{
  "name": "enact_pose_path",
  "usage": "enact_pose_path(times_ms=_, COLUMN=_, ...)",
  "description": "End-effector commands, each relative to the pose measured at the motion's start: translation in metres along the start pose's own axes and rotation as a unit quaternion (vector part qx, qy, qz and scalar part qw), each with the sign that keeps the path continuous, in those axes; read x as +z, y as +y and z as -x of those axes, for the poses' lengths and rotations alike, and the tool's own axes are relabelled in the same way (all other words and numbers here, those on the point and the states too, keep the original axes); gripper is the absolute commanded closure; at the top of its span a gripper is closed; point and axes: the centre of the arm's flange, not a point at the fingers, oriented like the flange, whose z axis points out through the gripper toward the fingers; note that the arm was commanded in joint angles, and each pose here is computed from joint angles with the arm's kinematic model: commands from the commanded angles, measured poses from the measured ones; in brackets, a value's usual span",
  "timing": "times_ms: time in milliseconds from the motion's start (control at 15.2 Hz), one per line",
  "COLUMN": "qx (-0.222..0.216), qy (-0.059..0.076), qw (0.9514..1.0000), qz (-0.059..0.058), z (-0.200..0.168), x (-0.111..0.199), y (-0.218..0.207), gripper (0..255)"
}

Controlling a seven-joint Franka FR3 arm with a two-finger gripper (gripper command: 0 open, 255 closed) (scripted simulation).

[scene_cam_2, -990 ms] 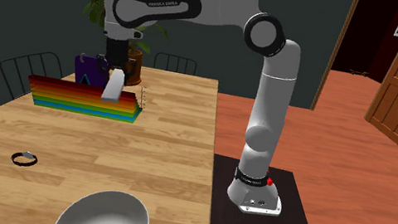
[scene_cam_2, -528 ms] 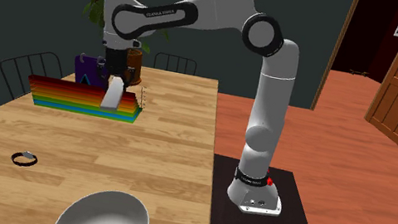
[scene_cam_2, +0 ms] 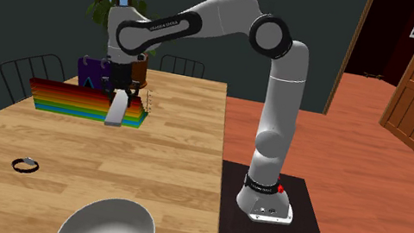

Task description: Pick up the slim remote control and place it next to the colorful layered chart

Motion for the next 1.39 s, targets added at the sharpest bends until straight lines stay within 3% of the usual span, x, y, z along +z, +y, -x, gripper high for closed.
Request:
enact_pose_path(times_ms=0, qx=0.000, qy=0.000, qw=1.0000, qz=0.000, z=0.001, x=0.011, y=0.001, gripper=255)
enact_pose_path(times_ms=1320, qx=0.000, qy=0.000, qw=1.0000, qz=0.000, z=0.000, x=0.117, y=0.002, gripper=255)
